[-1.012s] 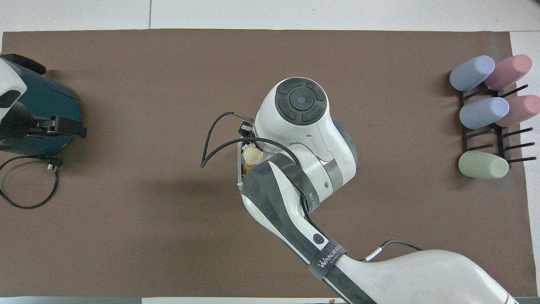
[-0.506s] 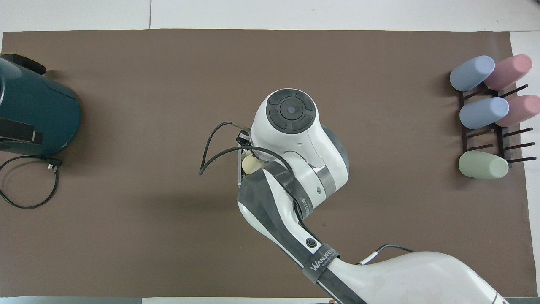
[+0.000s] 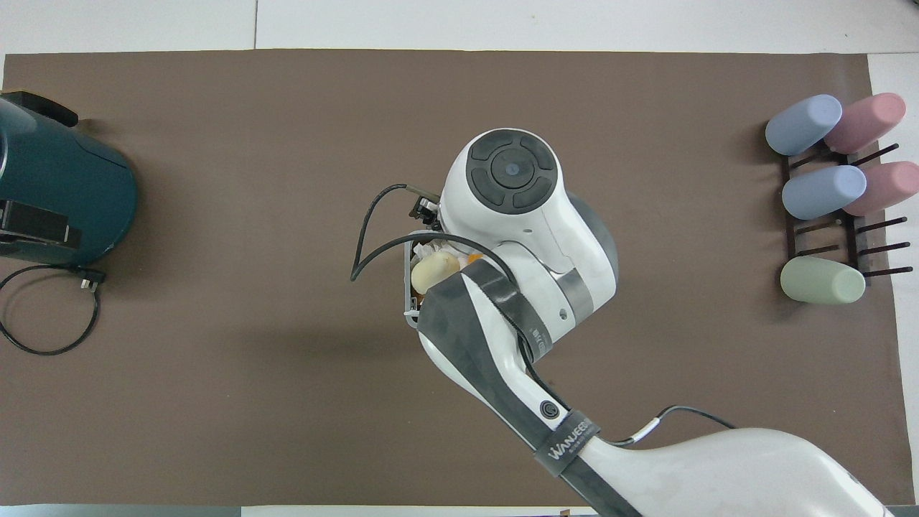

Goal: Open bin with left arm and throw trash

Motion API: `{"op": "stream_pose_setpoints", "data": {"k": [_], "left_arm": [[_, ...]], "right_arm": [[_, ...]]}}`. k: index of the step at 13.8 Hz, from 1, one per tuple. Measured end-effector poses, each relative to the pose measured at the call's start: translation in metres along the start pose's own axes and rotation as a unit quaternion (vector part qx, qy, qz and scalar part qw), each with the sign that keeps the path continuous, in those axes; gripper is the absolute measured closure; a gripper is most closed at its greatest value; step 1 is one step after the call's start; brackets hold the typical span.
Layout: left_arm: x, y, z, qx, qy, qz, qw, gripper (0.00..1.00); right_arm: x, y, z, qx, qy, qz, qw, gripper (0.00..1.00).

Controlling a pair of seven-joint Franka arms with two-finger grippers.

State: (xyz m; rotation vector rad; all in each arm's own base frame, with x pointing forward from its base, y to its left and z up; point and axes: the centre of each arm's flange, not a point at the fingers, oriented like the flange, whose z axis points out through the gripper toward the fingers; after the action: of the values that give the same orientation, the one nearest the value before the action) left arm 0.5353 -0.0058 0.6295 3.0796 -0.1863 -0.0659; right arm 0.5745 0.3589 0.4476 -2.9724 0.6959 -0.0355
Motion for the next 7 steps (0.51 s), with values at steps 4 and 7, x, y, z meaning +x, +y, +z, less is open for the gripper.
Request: {"op": "stream_pose_setpoints", "data": {"k": [4,7], "left_arm": [[0.0,0.0,0.0,0.0,0.0,0.0,1.0,0.0],[0.0,-0.001,-0.001,0.007,0.0,-0.019,1.0,0.0]], "right_arm": [[0.082,0.078,-0.031,-0.054,0.003,-0.098,0.994,0.0],[0.139,0.164,-0.08,-0.069,-0.006,-0.107,0.992,0.0]]}}
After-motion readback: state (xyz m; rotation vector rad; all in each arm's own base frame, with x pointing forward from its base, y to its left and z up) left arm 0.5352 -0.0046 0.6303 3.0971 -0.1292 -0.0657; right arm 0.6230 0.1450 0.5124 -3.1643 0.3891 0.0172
